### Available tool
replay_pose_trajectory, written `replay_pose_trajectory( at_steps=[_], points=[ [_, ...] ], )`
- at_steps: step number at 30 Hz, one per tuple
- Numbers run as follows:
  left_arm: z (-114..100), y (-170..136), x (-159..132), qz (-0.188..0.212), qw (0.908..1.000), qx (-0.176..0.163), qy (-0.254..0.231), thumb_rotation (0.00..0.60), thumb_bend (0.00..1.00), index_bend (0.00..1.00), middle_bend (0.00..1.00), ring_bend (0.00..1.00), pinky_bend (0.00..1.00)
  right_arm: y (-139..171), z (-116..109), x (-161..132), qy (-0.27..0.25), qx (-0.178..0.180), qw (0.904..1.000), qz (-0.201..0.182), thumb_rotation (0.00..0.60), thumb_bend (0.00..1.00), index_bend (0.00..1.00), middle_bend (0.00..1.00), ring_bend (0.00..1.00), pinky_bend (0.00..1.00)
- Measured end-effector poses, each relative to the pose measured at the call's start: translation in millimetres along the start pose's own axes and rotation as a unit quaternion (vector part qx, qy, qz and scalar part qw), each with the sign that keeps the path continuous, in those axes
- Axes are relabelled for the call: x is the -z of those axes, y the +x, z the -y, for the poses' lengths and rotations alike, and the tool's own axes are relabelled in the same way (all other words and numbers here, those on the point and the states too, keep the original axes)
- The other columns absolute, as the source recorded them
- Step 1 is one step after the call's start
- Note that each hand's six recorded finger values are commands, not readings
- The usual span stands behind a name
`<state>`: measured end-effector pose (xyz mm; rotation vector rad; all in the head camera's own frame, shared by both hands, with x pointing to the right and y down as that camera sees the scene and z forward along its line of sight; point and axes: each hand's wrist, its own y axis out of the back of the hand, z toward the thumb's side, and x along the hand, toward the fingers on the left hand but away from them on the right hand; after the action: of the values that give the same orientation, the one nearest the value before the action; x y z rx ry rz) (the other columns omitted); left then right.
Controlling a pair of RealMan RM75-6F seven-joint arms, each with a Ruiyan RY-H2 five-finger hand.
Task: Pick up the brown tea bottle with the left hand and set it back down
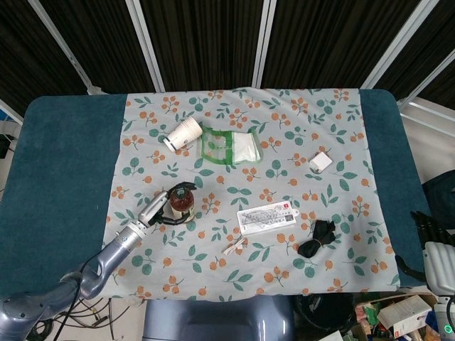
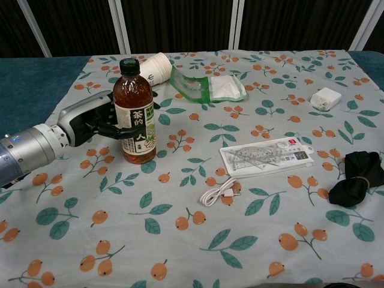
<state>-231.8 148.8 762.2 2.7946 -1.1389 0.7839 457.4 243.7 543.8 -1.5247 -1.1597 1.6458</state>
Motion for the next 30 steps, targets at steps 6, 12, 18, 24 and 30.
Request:
replay_pose_trajectory(
  at_steps=[6,12,18,24,30],
  points=[
    [-11.4,-8.4,9.4,-0.026,0.9993,0.017,0.022,0.600,0.16,0.00,0.00,0.00,0.20,0.2,0.5,-0.7,0.000,-0.002,1.0000,-0.001,0.600,0.19,0.00,0.05,0.06,0.15],
    [-30.1,-17.6,3.9,-0.031,0.9991,0.014,0.025,0.600,0.14,0.00,0.00,0.00,0.14,0.3,0.5,-0.6,0.001,-0.001,1.0000,0.000,0.600,0.19,0.00,0.05,0.06,0.15],
    [-54.7,-34.1,-9.4,-0.027,0.9972,0.007,0.070,0.600,0.14,0.00,0.00,0.00,0.14,0.6,1.3,-1.5,0.000,-0.003,1.0000,-0.001,0.600,0.19,0.00,0.05,0.06,0.15],
    [-71.0,-54.0,-36.0,-0.020,0.9935,-0.016,0.111,0.600,0.14,0.00,0.00,0.00,0.12,1.2,1.1,-3.2,0.001,-0.002,1.0000,-0.003,0.600,0.19,0.00,0.05,0.06,0.15],
    [-95.6,-79.1,-67.2,-0.031,0.9916,-0.037,0.120,0.600,0.14,0.00,0.00,0.00,0.12,1.8,1.1,-3.3,0.001,-0.001,1.0000,-0.001,0.600,0.19,0.00,0.05,0.06,0.15]
  ],
)
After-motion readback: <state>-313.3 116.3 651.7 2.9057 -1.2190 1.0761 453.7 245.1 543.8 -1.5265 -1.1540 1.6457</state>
